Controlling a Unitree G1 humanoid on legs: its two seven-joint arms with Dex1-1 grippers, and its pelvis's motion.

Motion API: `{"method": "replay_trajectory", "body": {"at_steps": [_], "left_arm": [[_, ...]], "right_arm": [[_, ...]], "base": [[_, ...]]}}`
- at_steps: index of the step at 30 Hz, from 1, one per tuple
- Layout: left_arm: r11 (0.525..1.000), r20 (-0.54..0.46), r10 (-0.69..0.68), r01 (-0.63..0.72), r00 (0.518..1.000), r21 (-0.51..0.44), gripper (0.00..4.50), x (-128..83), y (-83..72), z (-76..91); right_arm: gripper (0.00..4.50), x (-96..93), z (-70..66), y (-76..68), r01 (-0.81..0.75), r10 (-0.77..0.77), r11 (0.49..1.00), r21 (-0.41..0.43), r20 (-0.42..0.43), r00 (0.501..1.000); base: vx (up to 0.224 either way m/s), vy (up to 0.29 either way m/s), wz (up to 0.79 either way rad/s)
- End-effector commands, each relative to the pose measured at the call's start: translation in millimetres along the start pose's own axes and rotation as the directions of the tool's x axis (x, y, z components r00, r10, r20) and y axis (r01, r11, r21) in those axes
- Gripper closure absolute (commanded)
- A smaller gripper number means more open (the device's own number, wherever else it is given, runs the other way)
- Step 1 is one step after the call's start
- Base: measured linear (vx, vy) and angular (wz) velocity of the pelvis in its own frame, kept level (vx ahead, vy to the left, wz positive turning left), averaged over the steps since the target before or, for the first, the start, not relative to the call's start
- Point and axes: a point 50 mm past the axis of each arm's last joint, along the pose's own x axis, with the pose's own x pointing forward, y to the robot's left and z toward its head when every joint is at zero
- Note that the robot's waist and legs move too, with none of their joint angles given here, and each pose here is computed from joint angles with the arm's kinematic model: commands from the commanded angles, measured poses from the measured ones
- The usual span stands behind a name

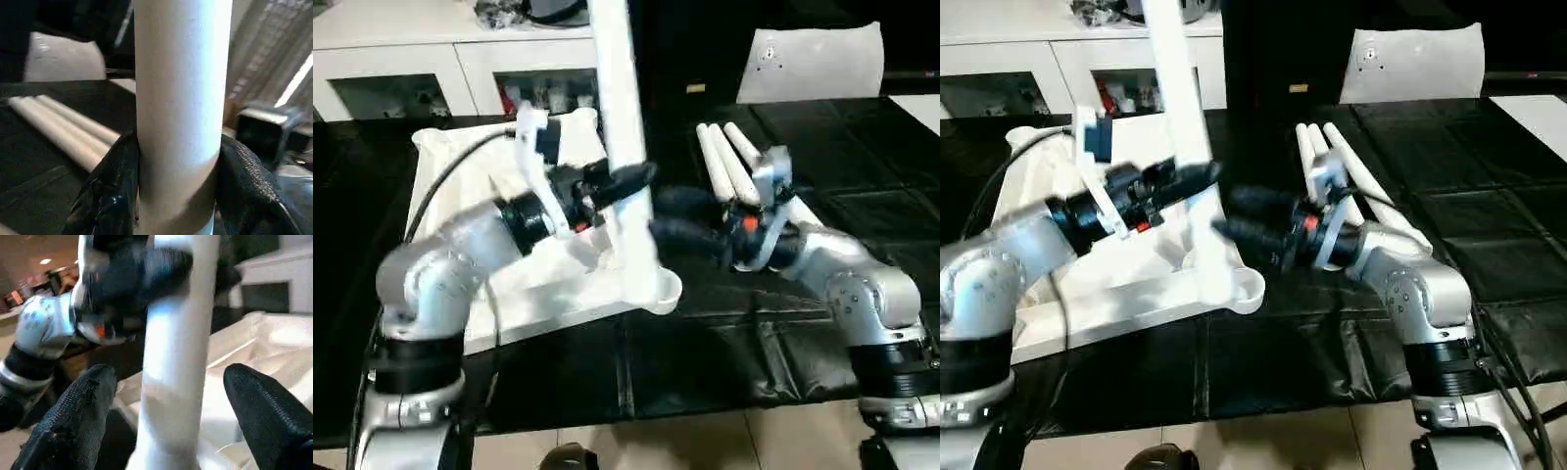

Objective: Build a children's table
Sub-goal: Pick table leg

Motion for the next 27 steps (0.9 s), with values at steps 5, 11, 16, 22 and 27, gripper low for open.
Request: {"method": "replay_trajectory", "body": {"at_steps": [5,11,16,22,27], "left_arm": [[0.987,-0.018,-0.161,0.161,0.987,0.02,2.64,5,-14.4,9.9],[0.981,-0.039,-0.189,0.19,0.981,0.025,2.64,8,-17.6,7.5],[0.981,-0.043,-0.188,0.19,0.981,0.03,2.64,6,-15.9,7.3],[0.982,-0.043,-0.182,0.184,0.982,0.05,2.65,6,-14.5,7.3],[0.982,-0.059,-0.172,0.176,0.983,0.064,2.65,4,-13.1,6.3]], "right_arm": [[0.96,1.6,1.2,4.9,-0.077,0.078,0.997,0.015,-0.06,0.995],[1.46,7.1,-4.4,5.6,-0.115,0.119,0.992,0.05,-0.074,0.99],[1.88,8.0,-7.6,5.1,-0.117,0.121,0.991,0.064,-0.074,0.99],[2.44,9.9,-13.5,6.7,-0.131,0.139,0.987,0.089,-0.078,0.987],[2.58,11.0,-17.7,7.0,-0.115,0.122,0.99,0.084,-0.083,0.989]], "base": [[0.0,0.0,0.0],[0.0,0.0,0.0],[0.0,0.0,0.0],[0.0,0.0,0.0],[0.0,0.0,0.0]]}}
